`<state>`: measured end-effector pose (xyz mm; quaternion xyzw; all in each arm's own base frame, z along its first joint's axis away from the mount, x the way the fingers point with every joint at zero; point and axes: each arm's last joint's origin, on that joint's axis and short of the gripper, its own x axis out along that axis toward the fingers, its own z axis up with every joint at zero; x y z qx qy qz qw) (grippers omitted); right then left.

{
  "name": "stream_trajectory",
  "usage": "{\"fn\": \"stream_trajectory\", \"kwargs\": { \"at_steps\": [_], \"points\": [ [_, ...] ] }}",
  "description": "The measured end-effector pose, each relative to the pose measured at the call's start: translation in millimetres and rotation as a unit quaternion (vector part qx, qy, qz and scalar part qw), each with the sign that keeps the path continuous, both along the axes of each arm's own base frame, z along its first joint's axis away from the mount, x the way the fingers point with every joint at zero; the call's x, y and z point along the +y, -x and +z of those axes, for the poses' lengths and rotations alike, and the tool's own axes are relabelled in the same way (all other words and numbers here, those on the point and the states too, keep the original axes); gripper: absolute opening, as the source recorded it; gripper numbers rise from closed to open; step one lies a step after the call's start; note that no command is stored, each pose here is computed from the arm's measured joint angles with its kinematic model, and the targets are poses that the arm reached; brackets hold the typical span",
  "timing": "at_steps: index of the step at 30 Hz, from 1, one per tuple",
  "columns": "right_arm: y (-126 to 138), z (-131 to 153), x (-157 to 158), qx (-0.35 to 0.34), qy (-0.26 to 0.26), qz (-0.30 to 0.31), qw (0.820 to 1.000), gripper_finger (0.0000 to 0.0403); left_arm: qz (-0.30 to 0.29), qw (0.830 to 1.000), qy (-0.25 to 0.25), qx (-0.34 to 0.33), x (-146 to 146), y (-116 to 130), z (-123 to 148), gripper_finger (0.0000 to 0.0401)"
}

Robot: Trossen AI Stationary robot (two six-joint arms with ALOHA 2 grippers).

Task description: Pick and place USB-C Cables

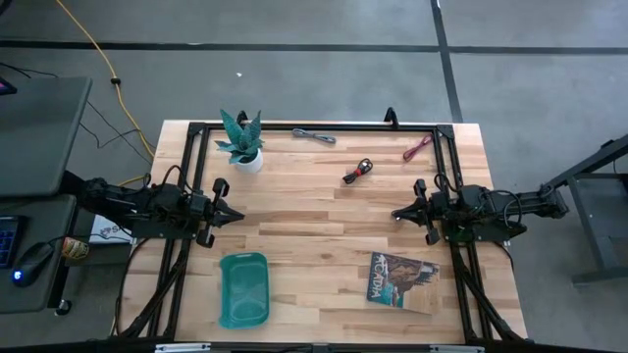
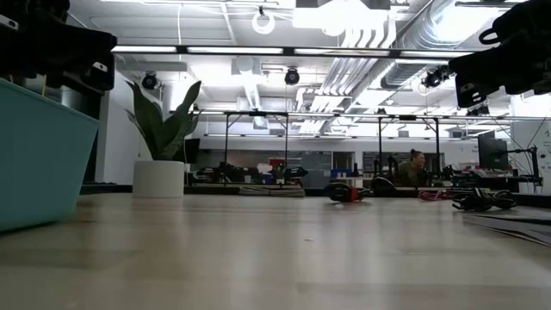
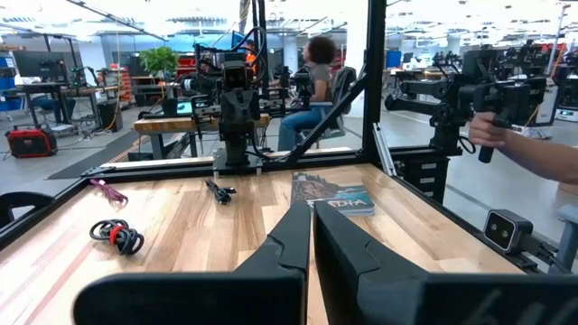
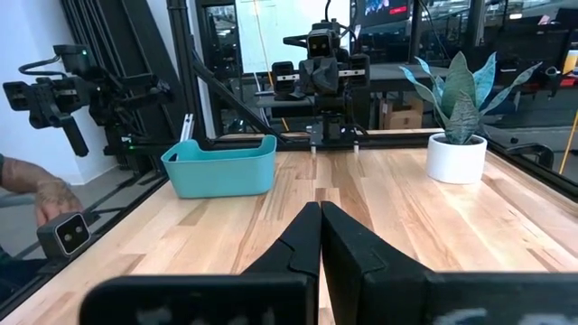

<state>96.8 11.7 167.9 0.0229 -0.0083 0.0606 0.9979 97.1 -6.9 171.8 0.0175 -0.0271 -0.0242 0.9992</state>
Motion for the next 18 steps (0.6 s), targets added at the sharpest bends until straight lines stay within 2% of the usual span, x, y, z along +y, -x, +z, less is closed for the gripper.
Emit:
{"fn": "stream_trajectory", "kwargs": {
  "at_steps": [18],
  "points": [
    [0.0, 0.2, 0.0, -0.001, 0.0, 0.0, 1.0, 0.0, 0.0, 1.0, 0.0, 0.0, 0.0, 0.0, 0.0, 0.0001]
  ]
}}
